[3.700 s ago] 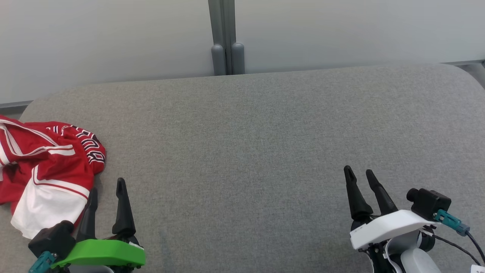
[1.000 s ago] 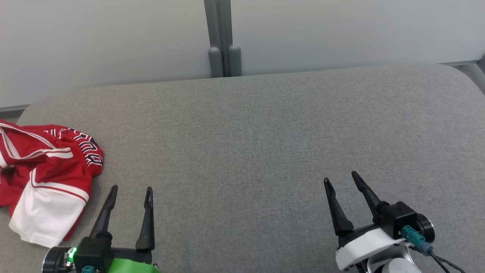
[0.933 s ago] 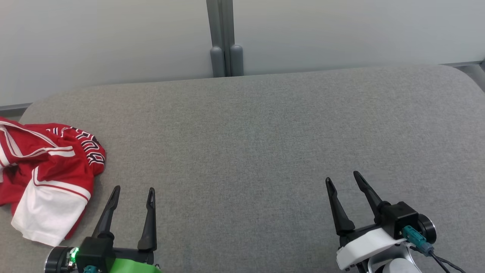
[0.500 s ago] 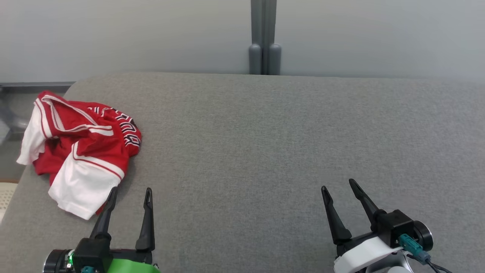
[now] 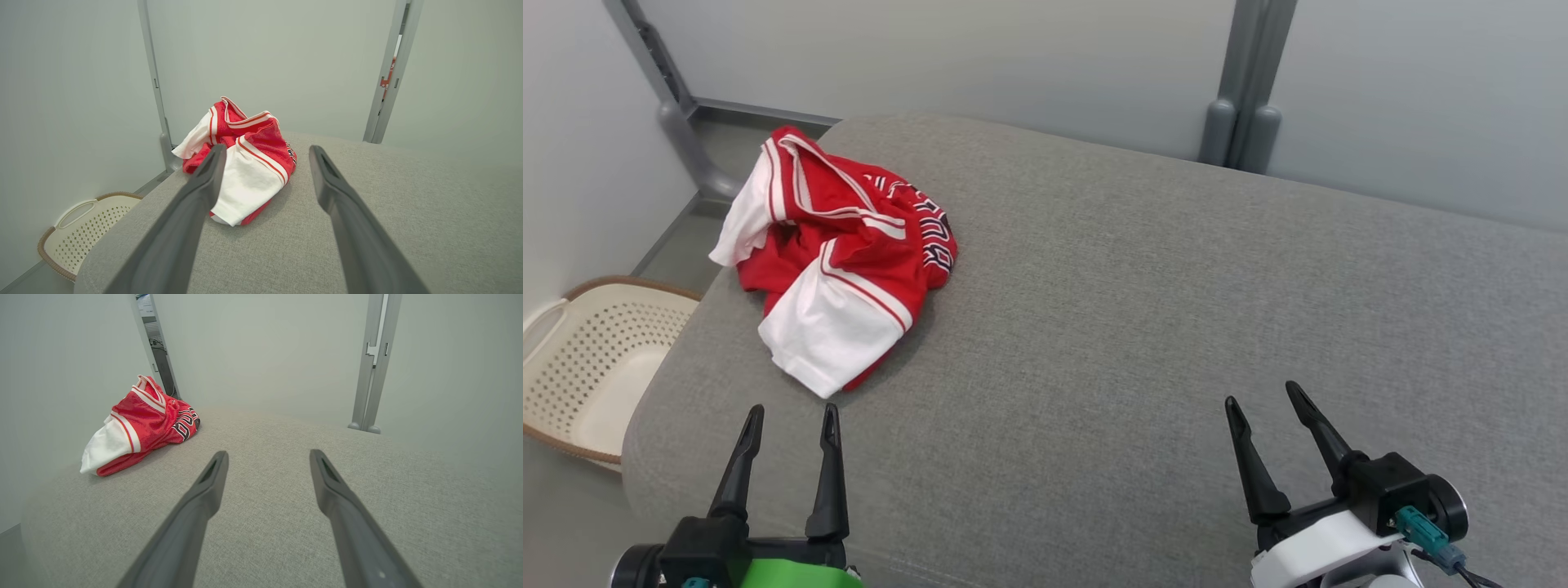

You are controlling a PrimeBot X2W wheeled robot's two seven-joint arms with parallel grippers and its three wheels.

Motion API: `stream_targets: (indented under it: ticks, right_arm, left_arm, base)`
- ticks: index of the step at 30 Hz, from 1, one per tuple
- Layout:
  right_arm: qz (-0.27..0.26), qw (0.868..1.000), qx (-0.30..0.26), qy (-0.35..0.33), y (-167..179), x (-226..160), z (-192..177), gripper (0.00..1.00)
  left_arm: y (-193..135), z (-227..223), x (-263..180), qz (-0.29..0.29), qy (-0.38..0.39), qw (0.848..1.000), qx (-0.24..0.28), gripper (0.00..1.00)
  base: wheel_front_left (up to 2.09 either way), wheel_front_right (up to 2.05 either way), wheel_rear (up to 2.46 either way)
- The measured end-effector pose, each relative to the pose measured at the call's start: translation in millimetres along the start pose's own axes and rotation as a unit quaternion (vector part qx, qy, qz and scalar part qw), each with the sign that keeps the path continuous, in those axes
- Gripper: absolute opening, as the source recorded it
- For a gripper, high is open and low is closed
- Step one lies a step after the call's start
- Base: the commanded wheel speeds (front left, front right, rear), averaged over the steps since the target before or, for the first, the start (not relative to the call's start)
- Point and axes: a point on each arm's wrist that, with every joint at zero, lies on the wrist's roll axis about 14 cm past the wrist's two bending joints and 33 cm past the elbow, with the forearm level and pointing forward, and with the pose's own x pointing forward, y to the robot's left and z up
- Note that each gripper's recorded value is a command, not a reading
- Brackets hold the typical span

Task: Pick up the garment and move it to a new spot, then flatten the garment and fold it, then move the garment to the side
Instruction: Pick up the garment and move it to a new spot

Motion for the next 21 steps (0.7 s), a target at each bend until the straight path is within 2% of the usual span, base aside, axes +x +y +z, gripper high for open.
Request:
stream_targets:
  ticks: [5,14,21]
  right_arm:
    - [0.029,1.000,0.001,0.003,15,13,-4,1.00]
    - [0.048,0.999,0.006,0.014,23,23,-14,1.00]
    - [0.054,0.998,-0.003,0.018,20,34,-23,1.00]
  left_arm:
    - [21,3,-10,0.037,-0.001,0.999,0.005,1.00]
    - [26,1,-13,0.057,0.006,0.998,0.005,1.00]
    - [20,7,20,0.047,-0.005,0.999,0.017,1.00]
  base:
    - [0.00,0.00,0.00]
    - [0.00,0.00,0.00]
    - [0.00,0.00,0.00]
